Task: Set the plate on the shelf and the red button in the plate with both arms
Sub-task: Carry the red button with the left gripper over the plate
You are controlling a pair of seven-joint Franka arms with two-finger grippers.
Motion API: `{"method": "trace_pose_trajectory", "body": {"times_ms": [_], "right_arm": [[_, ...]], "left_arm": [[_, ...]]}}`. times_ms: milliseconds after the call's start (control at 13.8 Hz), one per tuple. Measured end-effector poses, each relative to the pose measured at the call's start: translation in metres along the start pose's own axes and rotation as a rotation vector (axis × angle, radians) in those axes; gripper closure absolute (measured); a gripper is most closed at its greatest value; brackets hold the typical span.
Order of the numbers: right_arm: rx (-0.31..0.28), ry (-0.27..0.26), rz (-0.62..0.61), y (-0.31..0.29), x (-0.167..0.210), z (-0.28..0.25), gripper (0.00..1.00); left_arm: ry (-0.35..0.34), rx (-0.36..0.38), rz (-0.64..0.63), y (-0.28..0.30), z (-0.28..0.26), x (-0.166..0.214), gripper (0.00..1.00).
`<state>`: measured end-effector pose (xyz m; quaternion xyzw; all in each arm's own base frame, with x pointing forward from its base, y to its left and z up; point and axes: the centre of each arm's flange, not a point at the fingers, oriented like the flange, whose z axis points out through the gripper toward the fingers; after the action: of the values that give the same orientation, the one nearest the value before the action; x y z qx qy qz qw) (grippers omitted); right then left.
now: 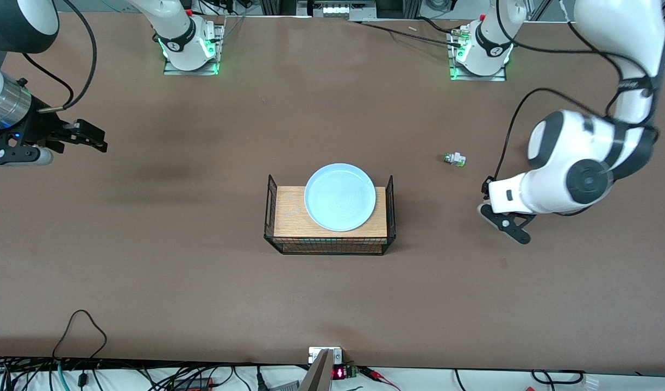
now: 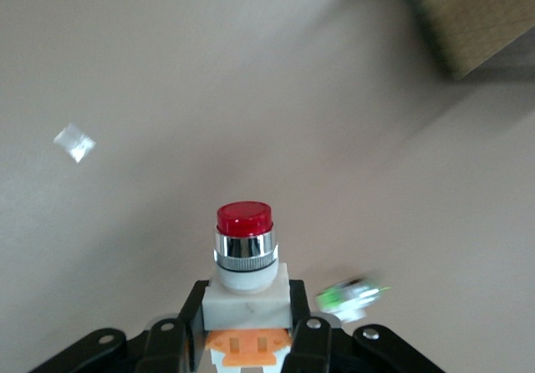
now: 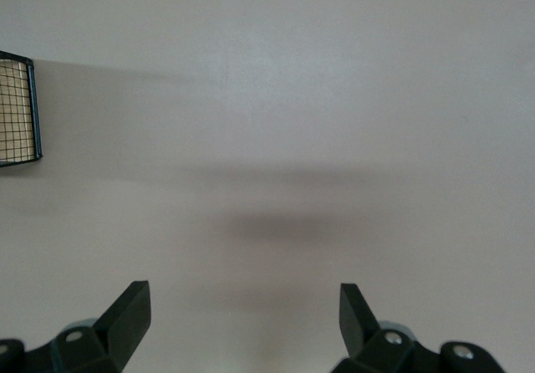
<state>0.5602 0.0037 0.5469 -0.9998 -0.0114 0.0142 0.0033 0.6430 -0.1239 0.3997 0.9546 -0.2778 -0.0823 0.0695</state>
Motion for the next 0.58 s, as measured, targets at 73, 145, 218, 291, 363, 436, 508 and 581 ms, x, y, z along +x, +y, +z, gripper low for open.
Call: {"method": "trace_pose_trajectory", "body": {"times_ms": [73,145,218,291,363,436,508,581], "right_arm": [[0.000,0.007,0.000,0.000,0.000,-0.004,0.00],[0.001,0.013,0.000,0.000,-0.001,-0.009,0.00],[0.001,0.019,0.000,0.000,-0.002,-0.014,0.00],[0.002,0.024,0.000,0.000,-0.003,-0.020,0.00],[0.003,0.030,0.000,0.001,-0.004,-0.025,0.00],[0.003,0.035,-0.001,0.000,-0.005,-0.028,0.00],[0.003,0.038,-0.002,0.000,-0.005,-0.031,0.00],[0.003,0.039,-0.003,-0.001,-0.005,-0.031,0.00]], "left_arm": [[0.047,-0.038,-0.045,0.019,-0.026,0.009,0.59],[0.083,-0.066,-0.090,0.044,-0.048,0.019,0.59],[0.112,-0.088,-0.136,0.078,-0.066,0.030,0.59],[0.131,-0.104,-0.186,0.117,-0.078,0.040,0.59],[0.149,-0.114,-0.231,0.156,-0.084,0.050,0.59],[0.176,-0.123,-0.262,0.193,-0.085,0.061,0.59],[0.202,-0.125,-0.283,0.225,-0.078,0.073,0.59],[0.221,-0.106,-0.297,0.249,-0.063,0.085,0.59]]}}
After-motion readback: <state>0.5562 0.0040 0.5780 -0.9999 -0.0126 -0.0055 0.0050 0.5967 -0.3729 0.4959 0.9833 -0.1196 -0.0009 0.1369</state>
